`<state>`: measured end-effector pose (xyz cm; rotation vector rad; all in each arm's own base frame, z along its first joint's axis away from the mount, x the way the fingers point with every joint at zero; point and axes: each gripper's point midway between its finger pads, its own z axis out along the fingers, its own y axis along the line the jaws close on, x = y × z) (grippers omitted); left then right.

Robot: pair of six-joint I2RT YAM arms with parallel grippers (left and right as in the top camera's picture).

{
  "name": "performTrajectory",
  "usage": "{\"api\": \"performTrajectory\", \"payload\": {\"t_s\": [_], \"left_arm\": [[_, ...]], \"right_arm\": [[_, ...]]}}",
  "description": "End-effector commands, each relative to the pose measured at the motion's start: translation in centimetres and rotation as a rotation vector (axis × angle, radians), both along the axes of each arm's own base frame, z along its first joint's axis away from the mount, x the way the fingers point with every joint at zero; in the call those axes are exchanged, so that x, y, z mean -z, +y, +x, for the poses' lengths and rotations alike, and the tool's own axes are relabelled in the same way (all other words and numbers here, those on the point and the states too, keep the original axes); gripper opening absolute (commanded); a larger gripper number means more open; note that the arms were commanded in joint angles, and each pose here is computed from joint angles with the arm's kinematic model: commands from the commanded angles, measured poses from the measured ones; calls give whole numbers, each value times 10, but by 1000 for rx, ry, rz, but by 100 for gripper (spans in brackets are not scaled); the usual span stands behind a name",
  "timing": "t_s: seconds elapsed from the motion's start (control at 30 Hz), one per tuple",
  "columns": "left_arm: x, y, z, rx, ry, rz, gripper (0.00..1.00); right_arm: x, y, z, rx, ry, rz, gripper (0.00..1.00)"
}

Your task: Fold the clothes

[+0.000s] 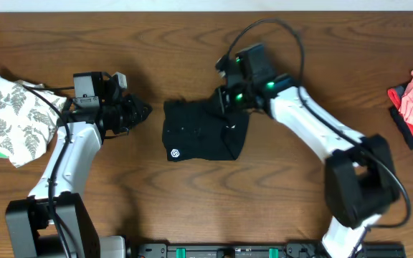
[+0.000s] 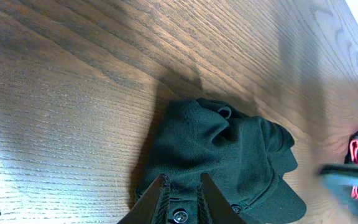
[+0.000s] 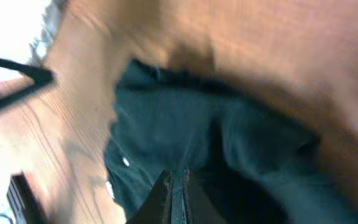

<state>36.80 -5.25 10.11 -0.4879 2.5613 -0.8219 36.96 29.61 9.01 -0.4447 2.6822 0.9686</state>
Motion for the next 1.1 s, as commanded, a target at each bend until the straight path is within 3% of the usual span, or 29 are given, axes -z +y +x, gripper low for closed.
{"api": "performTrajectory", "payload": {"t_s": [0.0,0.2,0.43,0.57,0.63,0.83,0.97,1.07], "left_arm": [[2,3,2,11,-6,18,17],[2,3,2,10,-6,18,17],[-4,-9,-2,63,-14,-39,17],[-17,-28,-7,161,-67,-94,16],[-22,-39,-9,217,-100,-76,11],[-31,-90,-16,451,-240,5,9],[-22,-102,-14,497,-271,125,6],[-14,-117,-14,549,-284,128,6]], "right_arm": [[41,5,-26,-32,120,-86,5],[88,-33,-45,15,202,-358,4],[82,-43,-29,54,166,-361,2],[56,-40,-16,26,123,-269,2],[32,-38,-6,11,79,-209,2],[-44,-36,10,-26,-116,-111,6],[-63,-57,16,40,-186,-197,10],[-60,-96,18,180,-182,-372,12]]}}
